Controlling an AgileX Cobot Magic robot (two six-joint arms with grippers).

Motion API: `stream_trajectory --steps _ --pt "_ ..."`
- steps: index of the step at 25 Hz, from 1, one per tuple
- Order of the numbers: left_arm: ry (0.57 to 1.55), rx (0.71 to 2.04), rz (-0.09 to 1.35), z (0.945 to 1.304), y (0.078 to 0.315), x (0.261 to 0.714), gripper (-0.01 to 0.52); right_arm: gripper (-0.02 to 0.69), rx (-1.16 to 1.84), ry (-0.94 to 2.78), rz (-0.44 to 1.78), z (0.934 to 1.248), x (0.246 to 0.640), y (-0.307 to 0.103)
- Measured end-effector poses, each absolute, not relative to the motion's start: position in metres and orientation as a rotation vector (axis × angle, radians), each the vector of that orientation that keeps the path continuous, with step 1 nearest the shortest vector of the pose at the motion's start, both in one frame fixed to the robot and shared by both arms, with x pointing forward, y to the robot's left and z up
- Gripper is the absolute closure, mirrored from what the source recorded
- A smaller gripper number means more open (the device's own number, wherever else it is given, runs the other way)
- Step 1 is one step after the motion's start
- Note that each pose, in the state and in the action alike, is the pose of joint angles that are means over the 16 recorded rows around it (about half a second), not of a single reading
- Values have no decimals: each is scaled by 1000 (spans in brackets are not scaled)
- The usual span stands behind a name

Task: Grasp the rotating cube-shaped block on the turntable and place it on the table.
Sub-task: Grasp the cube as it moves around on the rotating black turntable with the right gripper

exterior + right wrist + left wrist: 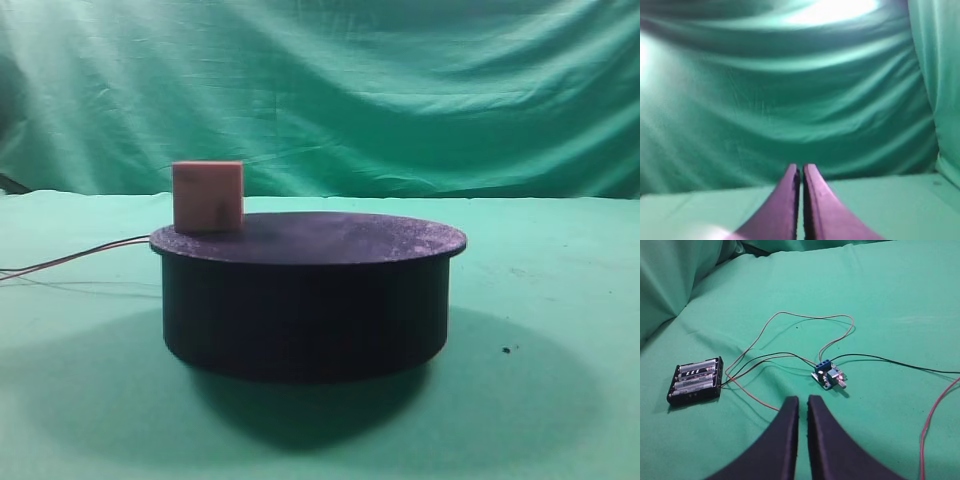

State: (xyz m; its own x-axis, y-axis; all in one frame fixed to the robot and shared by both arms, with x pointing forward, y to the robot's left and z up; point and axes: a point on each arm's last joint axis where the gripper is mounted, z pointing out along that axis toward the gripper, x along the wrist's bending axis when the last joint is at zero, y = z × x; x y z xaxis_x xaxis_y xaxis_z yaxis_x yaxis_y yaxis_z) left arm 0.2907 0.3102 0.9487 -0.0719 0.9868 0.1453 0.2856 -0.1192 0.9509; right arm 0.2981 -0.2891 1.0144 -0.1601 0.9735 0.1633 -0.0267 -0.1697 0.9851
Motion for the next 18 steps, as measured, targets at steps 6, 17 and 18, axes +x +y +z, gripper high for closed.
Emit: stream_trajectory --steps 6,17,18 --pt "1423 1477 1231 949 310 291 514 665 1459 1432 1363 1030 316 -282" --pt "1423 1477 1231 949 310 291 514 665 1851 1916 954 1009 369 -264" --pt "1423 1477 1231 949 310 291 514 665 1857 1959 927 1007 373 -261"
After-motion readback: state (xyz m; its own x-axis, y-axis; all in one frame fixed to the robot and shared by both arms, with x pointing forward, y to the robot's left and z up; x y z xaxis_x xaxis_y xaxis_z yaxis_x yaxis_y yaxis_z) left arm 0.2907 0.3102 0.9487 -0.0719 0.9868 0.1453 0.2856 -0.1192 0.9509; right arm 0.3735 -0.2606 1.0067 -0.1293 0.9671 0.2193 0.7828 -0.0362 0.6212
